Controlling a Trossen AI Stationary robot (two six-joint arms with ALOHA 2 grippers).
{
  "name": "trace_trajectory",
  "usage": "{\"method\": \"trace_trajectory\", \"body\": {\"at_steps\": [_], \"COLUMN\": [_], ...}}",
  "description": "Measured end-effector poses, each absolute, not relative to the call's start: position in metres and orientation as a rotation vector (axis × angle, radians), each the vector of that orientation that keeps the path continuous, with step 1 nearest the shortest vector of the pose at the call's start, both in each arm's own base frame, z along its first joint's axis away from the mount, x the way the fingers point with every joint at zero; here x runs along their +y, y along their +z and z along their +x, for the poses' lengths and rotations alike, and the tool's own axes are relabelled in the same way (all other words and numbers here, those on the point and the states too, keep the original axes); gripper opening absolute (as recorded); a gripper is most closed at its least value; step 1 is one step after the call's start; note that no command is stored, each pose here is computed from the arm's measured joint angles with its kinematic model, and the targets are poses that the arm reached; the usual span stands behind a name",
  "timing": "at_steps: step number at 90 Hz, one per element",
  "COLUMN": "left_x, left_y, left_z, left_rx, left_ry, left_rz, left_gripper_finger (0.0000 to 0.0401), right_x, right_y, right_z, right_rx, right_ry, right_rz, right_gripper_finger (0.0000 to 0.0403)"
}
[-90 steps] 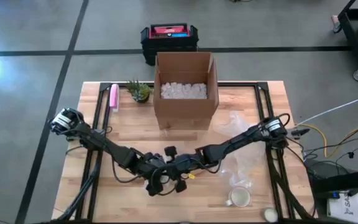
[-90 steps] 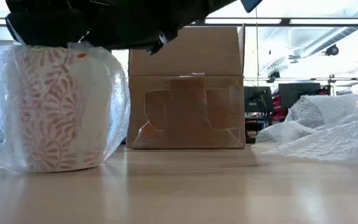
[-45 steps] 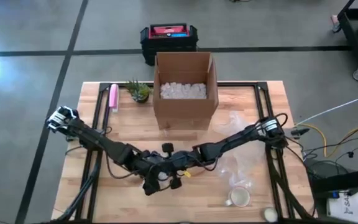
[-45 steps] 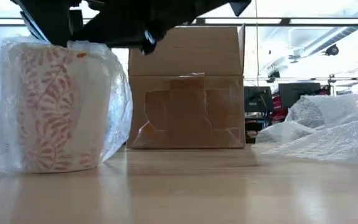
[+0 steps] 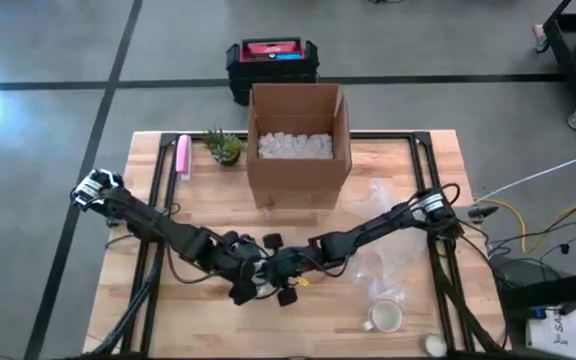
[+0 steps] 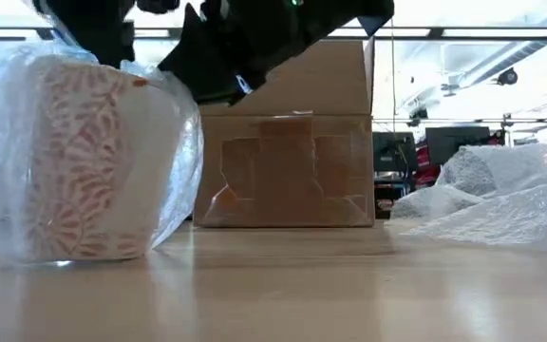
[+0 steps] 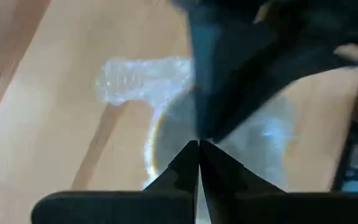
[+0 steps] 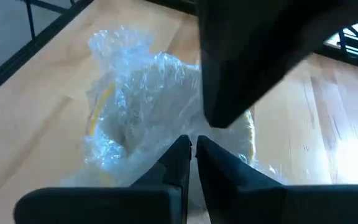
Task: Wrap mug
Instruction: Wrap the orange mug with the bubble wrap, then put the wrapped orange mug into the cardboard box
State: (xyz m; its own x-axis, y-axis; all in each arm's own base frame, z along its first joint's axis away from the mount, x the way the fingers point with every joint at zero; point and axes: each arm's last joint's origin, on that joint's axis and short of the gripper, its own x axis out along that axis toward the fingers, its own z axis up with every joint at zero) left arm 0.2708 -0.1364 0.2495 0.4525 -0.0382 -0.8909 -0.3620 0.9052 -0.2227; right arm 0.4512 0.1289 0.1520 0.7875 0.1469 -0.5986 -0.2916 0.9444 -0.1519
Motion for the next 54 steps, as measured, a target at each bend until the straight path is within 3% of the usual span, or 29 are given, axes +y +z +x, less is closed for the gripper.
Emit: {"method": "trace_trajectory", "body": {"at_steps": [13,36,54], "left_x": [-0.138,-0.155,-0.160], "left_y": [0.253,0.294,0.300], "left_z": [0.270,0.273,0.281], "left_rx": [1.091,0.959,0.858], "left_ry": [0.187,0.021,-0.065], "left_rz": [-0.399,-0.358,-0.369], "left_gripper_finger": [0.0000,0.0000,0.0013], "right_x": [0.132,0.135,0.144], "right_y": [0.166,0.227,0.238], "right_z": [0.445,0.413,0.389], "right_rx": [0.620,0.653,0.778], "right_ry": [0.251,0.284,0.314], "right_rz": [-0.255,-0.280,-0.295], "right_gripper_finger": [0.0018,0.0018,0.0018]}}
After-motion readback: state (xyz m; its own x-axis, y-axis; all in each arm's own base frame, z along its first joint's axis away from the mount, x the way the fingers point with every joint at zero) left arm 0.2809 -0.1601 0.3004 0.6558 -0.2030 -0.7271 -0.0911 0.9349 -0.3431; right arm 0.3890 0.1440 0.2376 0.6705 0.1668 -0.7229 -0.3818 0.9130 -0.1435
